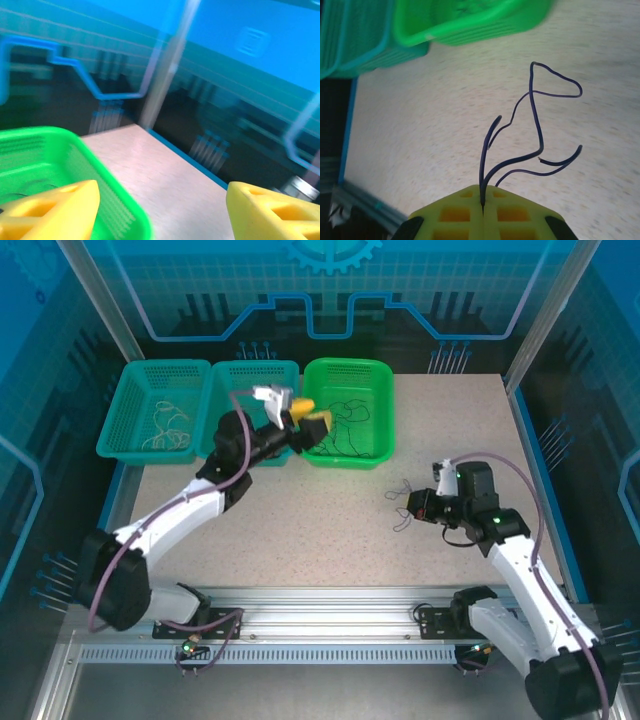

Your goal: Untangle the cables

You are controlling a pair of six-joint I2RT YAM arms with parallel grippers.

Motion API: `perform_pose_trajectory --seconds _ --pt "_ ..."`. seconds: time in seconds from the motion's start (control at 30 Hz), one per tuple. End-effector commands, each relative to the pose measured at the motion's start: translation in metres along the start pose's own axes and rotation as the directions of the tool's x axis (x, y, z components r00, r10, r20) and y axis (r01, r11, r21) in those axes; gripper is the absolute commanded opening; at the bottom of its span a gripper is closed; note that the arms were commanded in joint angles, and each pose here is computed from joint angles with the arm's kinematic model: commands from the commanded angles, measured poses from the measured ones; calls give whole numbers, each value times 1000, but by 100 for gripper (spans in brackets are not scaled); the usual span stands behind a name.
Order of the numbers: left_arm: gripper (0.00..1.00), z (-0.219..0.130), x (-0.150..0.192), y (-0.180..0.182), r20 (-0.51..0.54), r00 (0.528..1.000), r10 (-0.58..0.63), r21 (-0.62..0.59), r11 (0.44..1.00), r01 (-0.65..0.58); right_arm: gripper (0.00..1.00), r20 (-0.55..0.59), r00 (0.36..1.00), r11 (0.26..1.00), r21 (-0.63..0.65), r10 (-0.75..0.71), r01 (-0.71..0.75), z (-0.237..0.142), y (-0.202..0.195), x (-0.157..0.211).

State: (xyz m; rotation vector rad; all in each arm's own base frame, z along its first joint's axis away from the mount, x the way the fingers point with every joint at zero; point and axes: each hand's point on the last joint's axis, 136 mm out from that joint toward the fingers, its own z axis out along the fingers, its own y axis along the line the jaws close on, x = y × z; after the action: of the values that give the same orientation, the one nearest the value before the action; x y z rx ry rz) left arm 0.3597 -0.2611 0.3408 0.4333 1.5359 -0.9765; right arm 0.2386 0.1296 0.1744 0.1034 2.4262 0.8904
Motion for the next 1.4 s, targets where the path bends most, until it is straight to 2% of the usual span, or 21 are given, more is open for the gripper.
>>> perform_pose_trajectory --seconds 0.0,0.07,0.27,0.43,0.5,0.53,0.6,0.67,0.7,0.77,0.83,1.07,1.2,1.27,1.37 --pt "71 -16 61 -42 -155 985 79 209 977 -46 0 -21 978 961 -194 -206 198 -1 56 -6" --pt "74 -27 79 -57 -171 971 168 278 953 -116 0 -61 960 929 -276 -273 247 2 78 0" --pt "80 -37 122 -73 -197 922 333 370 896 -244 0 -114 896 835 -428 -429 345 3 131 15" --pt "80 -27 142 -71 -215 924 316 382 898 -218 0 -140 860 795 -477 -491 376 7 153 25" --pt "70 -21 149 -62 -233 929 286 344 918 -197 0 -143 856 795 -471 -496 382 8 154 25" --pt "61 -18 151 -54 -246 931 270 304 933 -191 0 -139 857 800 -457 -496 388 9 152 24" --pt "38 -14 156 -40 -272 930 248 232 955 -187 0 -124 861 812 -421 -493 404 8 147 21" --pt "5 -12 165 -15 -324 921 214 106 976 -190 0 -87 873 823 -389 -481 414 3 140 15" --pt "0 -12 169 -4 -352 915 196 45 980 -192 0 -69 881 831 -373 -467 412 0 137 12" --pt "0 -18 177 16 -388 906 168 -54 977 -205 0 -29 906 862 -322 -423 392 -5 124 1" --pt "0 -22 175 23 -368 919 144 -98 976 -192 0 -4 928 898 -255 -372 359 -9 105 -8" --pt "0 -22 157 26 -303 949 82 -130 983 -127 0 54 955 942 -157 -293 297 -18 79 -21" --pt "0 -12 119 13 -206 976 63 -95 992 -84 6 34 963 961 -59 -268 269 -13 60 -22" --pt "0 -5 95 6 -152 986 67 -69 995 -78 5 40 969 970 14 -245 244 -13 47 -24" --pt "0 5 62 2 -78 995 63 -55 996 -67 6 95 983 969 205 -157 135 -19 11 -32"
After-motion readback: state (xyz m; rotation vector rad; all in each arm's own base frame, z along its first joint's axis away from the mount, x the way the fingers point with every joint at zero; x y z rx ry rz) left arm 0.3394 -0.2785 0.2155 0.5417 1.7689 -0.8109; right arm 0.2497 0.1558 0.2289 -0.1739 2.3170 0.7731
